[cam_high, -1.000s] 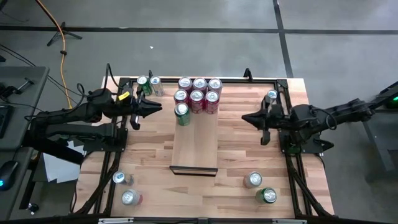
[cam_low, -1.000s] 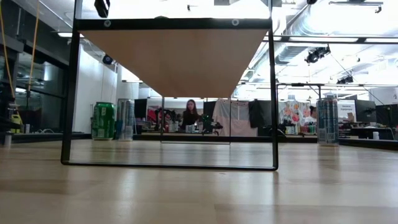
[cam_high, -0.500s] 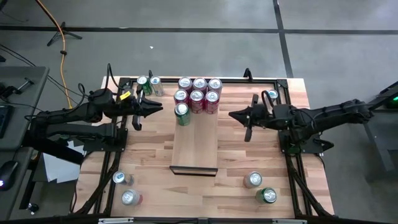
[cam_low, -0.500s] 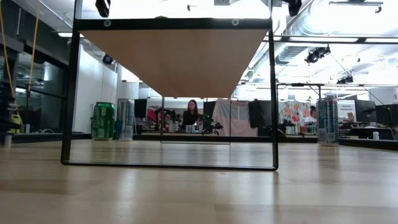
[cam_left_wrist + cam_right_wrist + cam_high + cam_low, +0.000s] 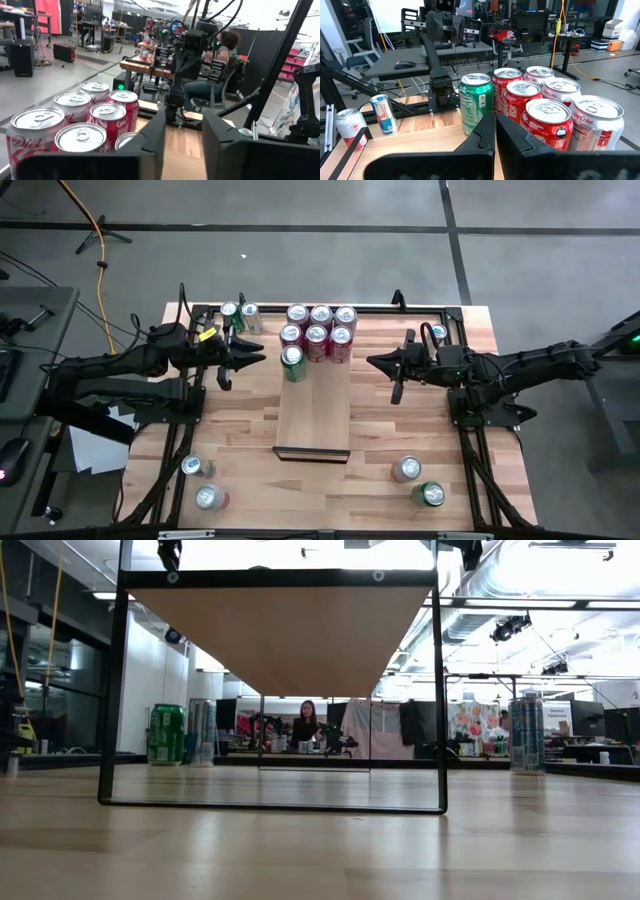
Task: Place canned beverage on shelf
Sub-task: Put the top left green soda can on the shelf
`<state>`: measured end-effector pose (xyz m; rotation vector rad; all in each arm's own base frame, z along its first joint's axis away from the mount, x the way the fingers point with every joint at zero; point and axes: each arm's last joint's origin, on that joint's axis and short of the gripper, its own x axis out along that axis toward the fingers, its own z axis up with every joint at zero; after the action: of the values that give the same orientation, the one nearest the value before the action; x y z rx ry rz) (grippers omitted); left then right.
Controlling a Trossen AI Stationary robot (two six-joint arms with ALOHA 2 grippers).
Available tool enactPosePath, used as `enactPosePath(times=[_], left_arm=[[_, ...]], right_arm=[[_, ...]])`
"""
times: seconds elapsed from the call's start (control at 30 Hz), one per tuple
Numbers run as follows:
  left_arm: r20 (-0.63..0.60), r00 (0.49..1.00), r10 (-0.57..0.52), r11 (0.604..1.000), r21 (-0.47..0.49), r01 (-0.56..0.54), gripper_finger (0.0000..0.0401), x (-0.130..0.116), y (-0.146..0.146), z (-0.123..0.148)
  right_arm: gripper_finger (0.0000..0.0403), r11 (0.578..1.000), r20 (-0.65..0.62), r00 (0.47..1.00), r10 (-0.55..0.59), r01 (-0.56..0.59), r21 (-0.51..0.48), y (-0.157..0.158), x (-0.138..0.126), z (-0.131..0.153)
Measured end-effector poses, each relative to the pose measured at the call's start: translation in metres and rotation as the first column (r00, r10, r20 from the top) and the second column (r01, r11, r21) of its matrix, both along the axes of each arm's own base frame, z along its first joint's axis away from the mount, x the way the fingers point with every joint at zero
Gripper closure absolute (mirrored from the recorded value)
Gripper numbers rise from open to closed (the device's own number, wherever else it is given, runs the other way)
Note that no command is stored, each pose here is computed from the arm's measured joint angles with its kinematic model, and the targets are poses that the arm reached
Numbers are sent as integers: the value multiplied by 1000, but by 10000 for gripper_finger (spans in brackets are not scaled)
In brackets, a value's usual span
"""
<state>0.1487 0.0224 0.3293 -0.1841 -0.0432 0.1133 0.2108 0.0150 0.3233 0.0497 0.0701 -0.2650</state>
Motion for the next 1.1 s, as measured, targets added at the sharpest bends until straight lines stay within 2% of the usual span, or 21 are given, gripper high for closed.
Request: enactPosePath(times=[0.17,0.37,0.57,0.73,0.97,1.1], left_arm=[[2,1000,-1,1000,-20,1,260,3,0,0],[82,996,22,999,-35,-19,167,2,1,7],[104,994,24,998,-67,-17,101,2,1,9],[107,994,27,996,-86,-17,78,1,1,9],[102,994,27,998,-53,-22,75,1,1,9],[105,994,29,996,-84,-20,75,1,1,9]], right_arm=[[403,1000,0,1000,0,0,0,0,0,0],[403,1000,0,1000,0,0,0,0,0,0],[403,1000,0,1000,0,0,0,0,0,0],[403,1000,6,1000,-3,2,26,0,0,0],[403,999,8,1000,-3,3,33,0,0,0],[403,999,8,1000,-3,3,33,0,0,0]])
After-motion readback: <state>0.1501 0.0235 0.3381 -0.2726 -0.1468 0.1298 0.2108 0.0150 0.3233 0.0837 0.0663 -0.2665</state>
